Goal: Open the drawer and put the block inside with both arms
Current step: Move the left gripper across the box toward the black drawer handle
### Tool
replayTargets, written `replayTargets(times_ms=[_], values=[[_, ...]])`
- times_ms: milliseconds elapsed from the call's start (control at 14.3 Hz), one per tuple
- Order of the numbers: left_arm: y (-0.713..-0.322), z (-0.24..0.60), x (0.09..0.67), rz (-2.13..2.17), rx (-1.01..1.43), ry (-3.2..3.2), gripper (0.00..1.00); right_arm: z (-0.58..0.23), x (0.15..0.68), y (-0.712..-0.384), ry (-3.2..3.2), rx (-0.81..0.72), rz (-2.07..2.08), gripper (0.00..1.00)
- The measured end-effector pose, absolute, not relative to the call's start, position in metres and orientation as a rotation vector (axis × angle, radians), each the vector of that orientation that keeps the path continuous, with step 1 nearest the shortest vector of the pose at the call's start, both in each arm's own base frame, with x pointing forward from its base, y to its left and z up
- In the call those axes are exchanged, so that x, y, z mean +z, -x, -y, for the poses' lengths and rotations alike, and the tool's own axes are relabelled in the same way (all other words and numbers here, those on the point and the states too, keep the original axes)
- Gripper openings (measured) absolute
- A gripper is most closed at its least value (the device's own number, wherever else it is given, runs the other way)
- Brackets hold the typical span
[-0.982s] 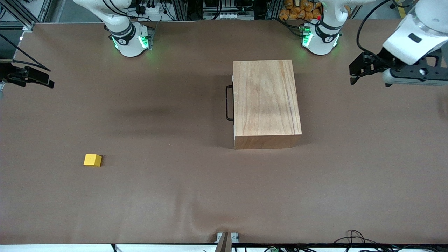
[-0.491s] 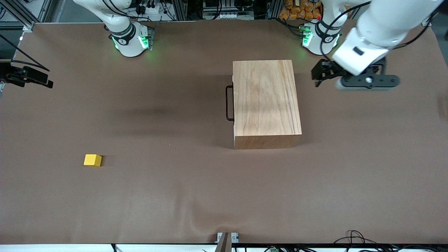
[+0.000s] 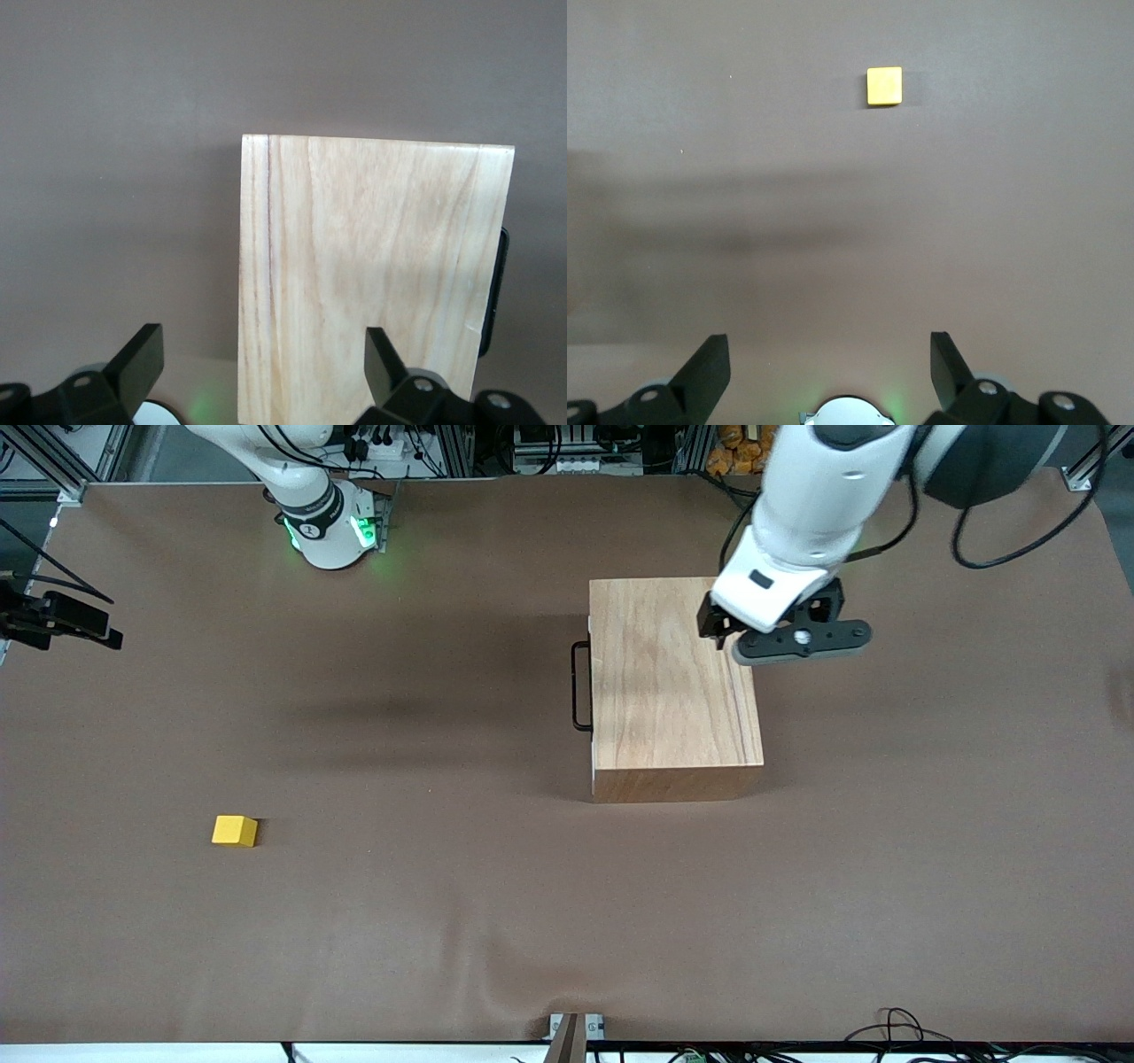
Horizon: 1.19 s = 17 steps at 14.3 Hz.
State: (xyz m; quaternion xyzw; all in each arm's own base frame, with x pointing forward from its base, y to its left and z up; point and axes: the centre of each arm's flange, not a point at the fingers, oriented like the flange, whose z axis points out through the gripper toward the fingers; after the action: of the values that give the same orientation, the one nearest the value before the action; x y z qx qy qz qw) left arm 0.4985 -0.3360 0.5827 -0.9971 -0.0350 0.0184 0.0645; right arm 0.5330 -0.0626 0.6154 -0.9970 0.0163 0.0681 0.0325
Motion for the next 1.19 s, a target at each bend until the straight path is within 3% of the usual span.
replayTargets(times_ms=[631,1192], values=[[-0.483,0.469,0.501,0.280,-0.038,2.983,1.00,0.062,0.615,-0.533,3.069,0.209,-0.047,1.00],[-0.413,0.595,0.437,0.271,-0.218,2.945,1.00,0.062,0.613,-0.534,3.068,0.216,-0.046,1.00]])
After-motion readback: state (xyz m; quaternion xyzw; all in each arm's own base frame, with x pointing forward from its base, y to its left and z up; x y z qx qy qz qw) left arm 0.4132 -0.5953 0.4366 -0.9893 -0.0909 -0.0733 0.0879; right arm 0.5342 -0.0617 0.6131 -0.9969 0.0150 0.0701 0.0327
